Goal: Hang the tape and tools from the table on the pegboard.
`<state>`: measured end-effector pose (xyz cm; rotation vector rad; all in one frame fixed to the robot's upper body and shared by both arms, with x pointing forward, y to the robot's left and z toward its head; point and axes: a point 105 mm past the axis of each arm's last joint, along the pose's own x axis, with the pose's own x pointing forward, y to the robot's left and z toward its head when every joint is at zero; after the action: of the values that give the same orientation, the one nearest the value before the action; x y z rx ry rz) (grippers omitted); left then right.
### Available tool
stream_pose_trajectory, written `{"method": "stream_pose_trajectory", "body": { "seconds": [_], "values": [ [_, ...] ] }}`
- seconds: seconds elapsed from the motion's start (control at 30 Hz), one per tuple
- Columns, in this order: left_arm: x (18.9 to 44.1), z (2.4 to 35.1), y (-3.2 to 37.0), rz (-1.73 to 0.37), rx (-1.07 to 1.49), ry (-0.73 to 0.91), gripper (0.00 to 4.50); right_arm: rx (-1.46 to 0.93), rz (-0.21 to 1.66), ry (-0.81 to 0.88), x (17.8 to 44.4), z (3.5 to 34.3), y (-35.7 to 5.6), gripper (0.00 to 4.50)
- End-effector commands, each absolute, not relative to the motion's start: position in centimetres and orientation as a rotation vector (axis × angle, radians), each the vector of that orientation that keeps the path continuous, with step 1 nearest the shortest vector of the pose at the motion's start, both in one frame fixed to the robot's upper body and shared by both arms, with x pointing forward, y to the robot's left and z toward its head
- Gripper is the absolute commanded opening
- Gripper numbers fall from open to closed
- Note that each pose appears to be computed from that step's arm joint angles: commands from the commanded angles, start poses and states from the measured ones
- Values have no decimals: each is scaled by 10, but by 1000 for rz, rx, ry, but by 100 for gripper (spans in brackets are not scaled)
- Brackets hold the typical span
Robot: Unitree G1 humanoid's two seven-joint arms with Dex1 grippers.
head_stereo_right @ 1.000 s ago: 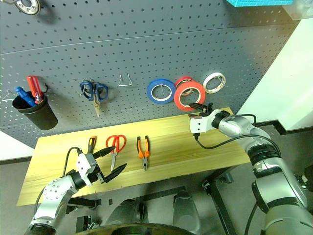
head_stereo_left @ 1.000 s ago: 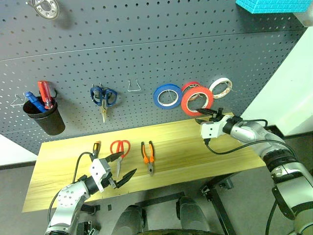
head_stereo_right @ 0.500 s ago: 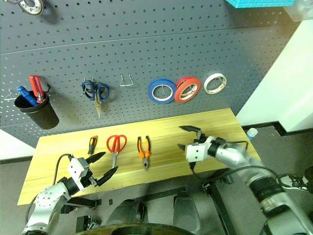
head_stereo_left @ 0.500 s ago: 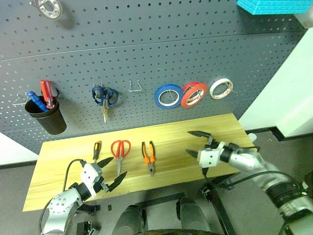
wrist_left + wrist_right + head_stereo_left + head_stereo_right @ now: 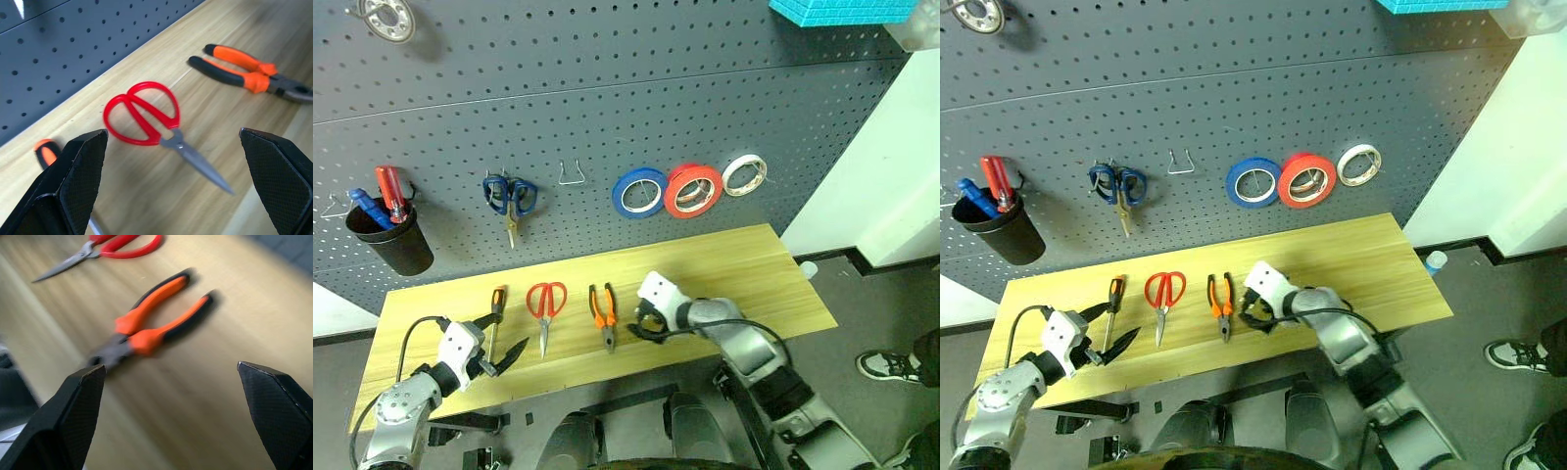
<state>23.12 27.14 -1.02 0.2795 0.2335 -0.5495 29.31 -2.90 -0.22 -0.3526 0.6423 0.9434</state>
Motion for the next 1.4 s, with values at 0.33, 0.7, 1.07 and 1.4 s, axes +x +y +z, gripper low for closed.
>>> {"method": "stream_pose_trajectory", "body": {
  "seconds": [0.33,0.7,1.07,1.4],
  "values": [
    [205,-14,290,-645,342,321,450,-199,804,823,300,-7,28,448],
    [199,-14,292,-668,314,331,450,-166,678,850,314,-16,51,448],
    [199,-11,290,-669,297,322,450,-110,749,804,313,-4,73,448],
    [196,-12,290,-657,284,326,450,-110,938,741,297,17,87,448]
  ]
}}
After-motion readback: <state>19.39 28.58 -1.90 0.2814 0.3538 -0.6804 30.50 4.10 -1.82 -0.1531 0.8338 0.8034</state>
